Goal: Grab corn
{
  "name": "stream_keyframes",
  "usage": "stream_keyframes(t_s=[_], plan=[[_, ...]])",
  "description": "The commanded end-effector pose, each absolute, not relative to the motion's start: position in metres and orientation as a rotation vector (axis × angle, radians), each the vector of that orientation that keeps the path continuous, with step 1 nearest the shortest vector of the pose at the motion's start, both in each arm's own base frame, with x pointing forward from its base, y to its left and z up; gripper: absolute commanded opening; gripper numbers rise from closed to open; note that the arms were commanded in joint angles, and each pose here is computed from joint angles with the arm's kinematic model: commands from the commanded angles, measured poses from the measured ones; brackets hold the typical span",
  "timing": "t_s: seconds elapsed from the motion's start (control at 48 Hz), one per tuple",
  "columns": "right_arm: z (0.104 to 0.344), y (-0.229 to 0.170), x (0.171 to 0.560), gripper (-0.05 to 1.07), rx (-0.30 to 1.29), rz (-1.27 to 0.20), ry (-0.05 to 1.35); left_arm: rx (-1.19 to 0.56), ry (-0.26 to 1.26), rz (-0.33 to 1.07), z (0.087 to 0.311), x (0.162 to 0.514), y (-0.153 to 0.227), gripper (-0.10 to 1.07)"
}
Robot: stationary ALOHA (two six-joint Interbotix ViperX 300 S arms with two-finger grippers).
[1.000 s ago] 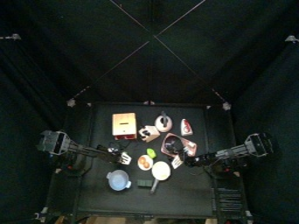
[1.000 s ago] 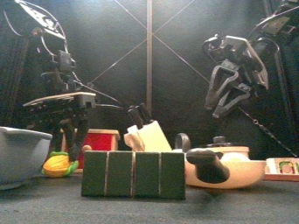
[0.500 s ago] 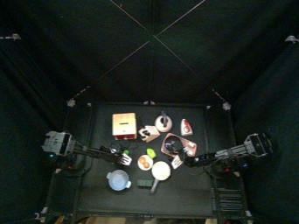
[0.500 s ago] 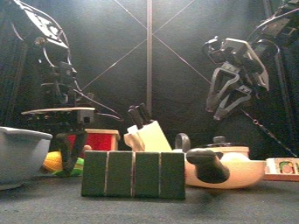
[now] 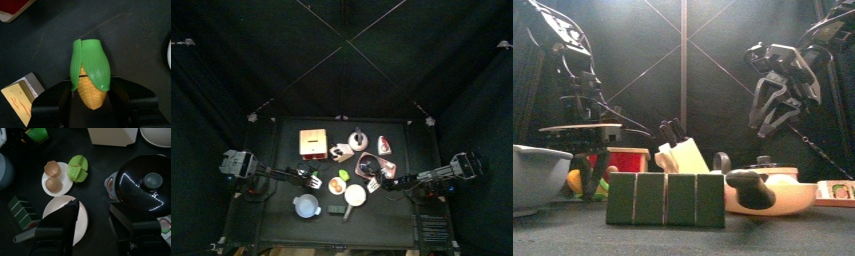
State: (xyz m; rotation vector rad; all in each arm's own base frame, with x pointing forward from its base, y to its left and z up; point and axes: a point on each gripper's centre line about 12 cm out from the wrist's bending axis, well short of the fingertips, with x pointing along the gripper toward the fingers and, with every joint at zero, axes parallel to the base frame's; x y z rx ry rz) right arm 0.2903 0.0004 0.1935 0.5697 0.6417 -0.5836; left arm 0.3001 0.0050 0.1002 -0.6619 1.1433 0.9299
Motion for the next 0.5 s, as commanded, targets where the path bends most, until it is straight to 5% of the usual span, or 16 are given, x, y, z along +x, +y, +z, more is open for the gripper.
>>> stream_keyframes(t_s=[0.0, 0.479], plan=[[0.199, 0.000, 0.292, 0.80, 0.584, -0.580, 0.625, -0.671, 1.112, 0.910, 0.111, 0.304, 0.004, 0.71], [0.201, 0.000, 0.293, 0.80, 0.589, -0.577, 0.620, -0.601, 1.067, 0.825, 0.145, 0.281, -0.015, 0.71]])
